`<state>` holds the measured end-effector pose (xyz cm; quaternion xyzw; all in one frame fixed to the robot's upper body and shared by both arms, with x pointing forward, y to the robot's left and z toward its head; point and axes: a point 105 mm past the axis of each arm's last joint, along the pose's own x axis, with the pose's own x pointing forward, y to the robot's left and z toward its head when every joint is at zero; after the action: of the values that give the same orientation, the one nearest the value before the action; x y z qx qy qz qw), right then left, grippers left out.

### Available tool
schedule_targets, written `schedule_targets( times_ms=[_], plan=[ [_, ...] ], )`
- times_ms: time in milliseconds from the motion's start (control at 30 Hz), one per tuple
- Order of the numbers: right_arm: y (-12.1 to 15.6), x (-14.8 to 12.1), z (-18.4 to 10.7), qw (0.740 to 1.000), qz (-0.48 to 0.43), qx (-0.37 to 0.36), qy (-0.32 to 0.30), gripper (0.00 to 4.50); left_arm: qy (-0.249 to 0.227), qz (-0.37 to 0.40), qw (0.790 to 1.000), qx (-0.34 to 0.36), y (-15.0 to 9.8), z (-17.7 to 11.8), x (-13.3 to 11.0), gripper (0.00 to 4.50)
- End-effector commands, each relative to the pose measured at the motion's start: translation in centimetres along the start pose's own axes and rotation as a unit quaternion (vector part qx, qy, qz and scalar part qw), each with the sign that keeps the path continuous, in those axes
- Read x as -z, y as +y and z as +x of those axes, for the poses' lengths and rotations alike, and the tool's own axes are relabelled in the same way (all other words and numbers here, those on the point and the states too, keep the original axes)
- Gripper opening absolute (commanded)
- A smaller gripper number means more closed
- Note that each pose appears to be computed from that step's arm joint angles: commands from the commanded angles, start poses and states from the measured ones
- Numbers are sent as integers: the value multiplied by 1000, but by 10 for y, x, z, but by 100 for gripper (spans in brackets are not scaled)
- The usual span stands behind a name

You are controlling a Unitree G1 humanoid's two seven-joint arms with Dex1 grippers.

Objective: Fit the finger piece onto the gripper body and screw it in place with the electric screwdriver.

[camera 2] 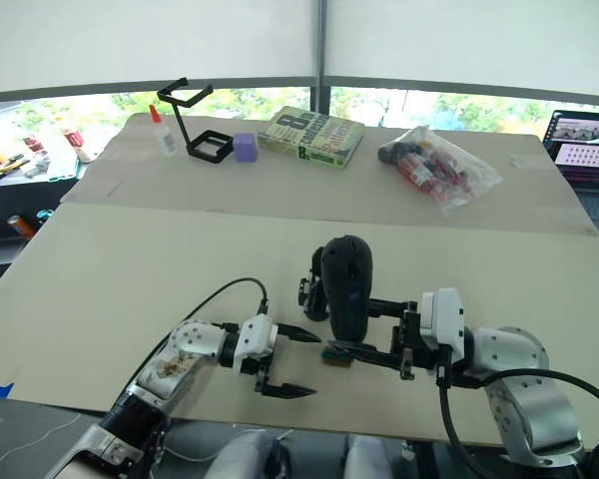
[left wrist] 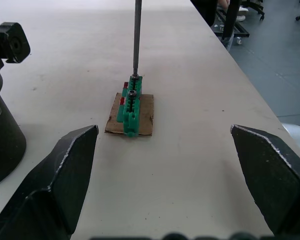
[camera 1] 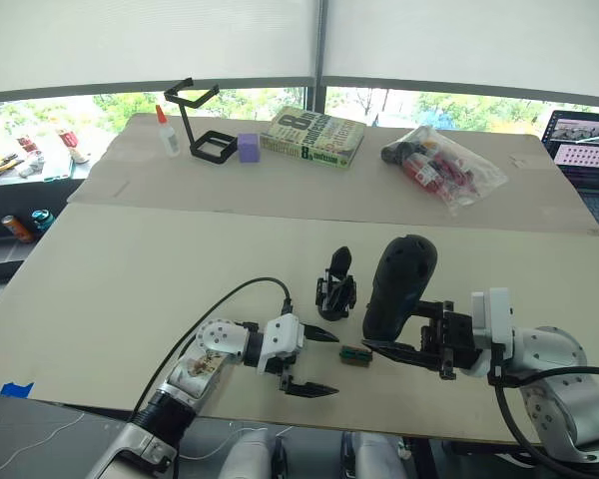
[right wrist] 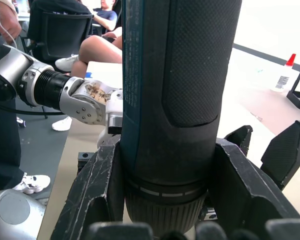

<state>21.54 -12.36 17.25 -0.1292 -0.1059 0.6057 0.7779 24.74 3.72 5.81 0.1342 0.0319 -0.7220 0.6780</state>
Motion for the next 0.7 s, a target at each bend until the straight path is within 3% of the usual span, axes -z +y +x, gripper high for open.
schedule_targets(
  times_ms=[33,367,700],
  plan=[
    [-2,-22,-1,999,-35,-2,-23,193,6,-23,1000,-5,-4,-7,11,450],
    [-11,-54,-8,998,-41,18,-48,193,-49,9,998,-25,-2,-36,-11,450],
    [-34,-97,-10,993,-53,63,-89,193,-97,30,994,-41,0,-74,-57,450]
  ],
)
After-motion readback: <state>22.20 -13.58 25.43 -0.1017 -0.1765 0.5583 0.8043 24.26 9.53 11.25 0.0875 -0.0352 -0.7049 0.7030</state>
